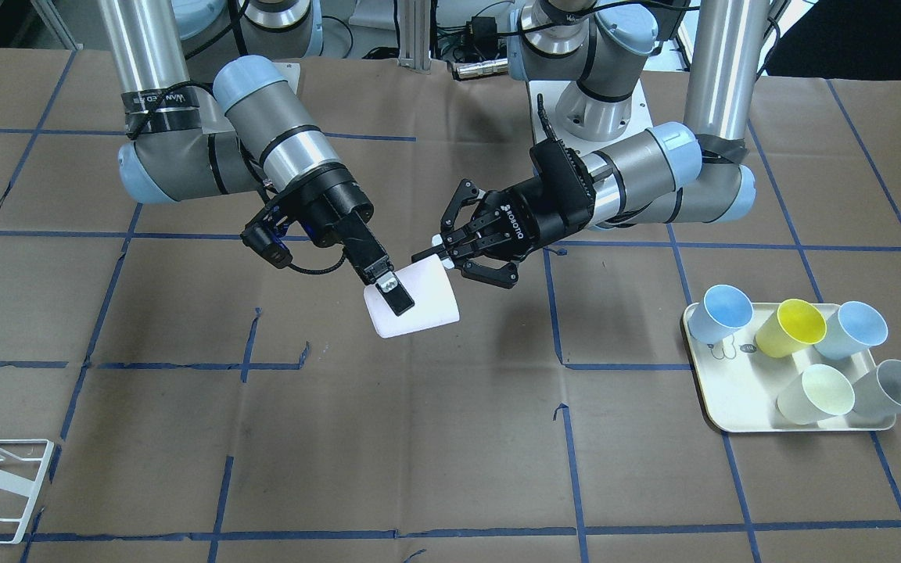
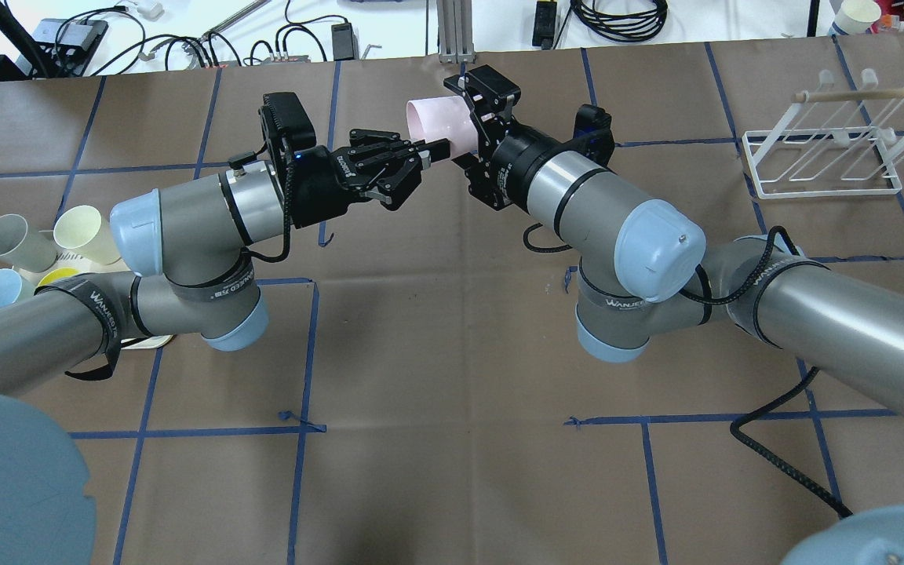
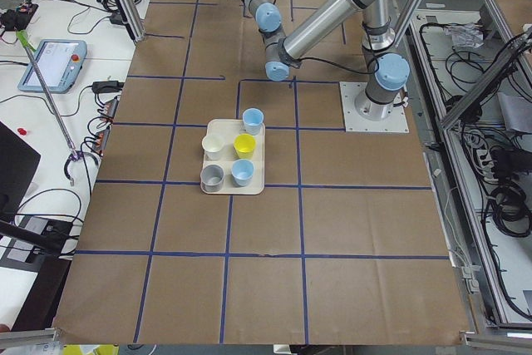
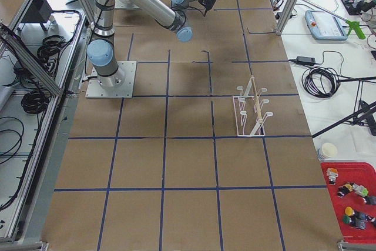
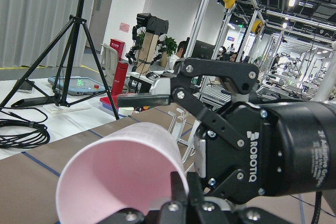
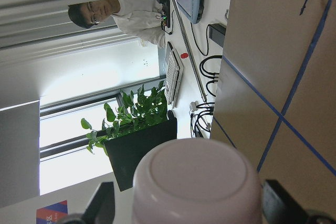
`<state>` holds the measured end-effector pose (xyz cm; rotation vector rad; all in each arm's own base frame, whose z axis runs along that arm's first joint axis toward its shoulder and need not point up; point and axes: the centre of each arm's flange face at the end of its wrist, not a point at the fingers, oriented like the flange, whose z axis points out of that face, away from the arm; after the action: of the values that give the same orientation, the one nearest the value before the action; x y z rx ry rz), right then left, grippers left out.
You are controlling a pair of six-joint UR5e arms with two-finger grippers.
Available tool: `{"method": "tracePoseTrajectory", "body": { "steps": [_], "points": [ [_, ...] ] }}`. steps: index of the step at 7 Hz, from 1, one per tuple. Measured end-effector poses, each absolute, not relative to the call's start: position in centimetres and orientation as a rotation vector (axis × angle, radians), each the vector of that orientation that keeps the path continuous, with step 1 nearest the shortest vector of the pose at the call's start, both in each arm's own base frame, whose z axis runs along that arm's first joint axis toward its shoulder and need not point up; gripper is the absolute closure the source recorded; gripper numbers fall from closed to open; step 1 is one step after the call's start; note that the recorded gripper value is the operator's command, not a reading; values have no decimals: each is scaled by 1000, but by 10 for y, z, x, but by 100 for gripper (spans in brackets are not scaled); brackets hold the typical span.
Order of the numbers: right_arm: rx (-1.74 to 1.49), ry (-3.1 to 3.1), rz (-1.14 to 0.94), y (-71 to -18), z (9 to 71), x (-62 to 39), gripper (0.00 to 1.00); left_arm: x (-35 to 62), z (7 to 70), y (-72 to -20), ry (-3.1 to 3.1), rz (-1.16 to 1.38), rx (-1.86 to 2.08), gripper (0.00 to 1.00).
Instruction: Transfer IKEA cup to right arm and place on rack
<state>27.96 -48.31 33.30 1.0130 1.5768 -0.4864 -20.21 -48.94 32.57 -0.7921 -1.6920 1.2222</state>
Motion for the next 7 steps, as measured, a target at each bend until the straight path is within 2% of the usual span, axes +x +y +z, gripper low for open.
{"method": "tracePoseTrajectory", "body": {
  "steps": [5,6,7],
  "points": [
    [1024,1585,-475,-484,330,281,1,-202,326,-489,-1691,1222,-791,99],
    [1023,1585,-475,-484,331,281,2,-202,327,-489,-1691,1222,-791,98],
    [1022,1583,-476,-484,332,281,8,-203,327,-489,-1691,1222,-791,98]
  ]
}}
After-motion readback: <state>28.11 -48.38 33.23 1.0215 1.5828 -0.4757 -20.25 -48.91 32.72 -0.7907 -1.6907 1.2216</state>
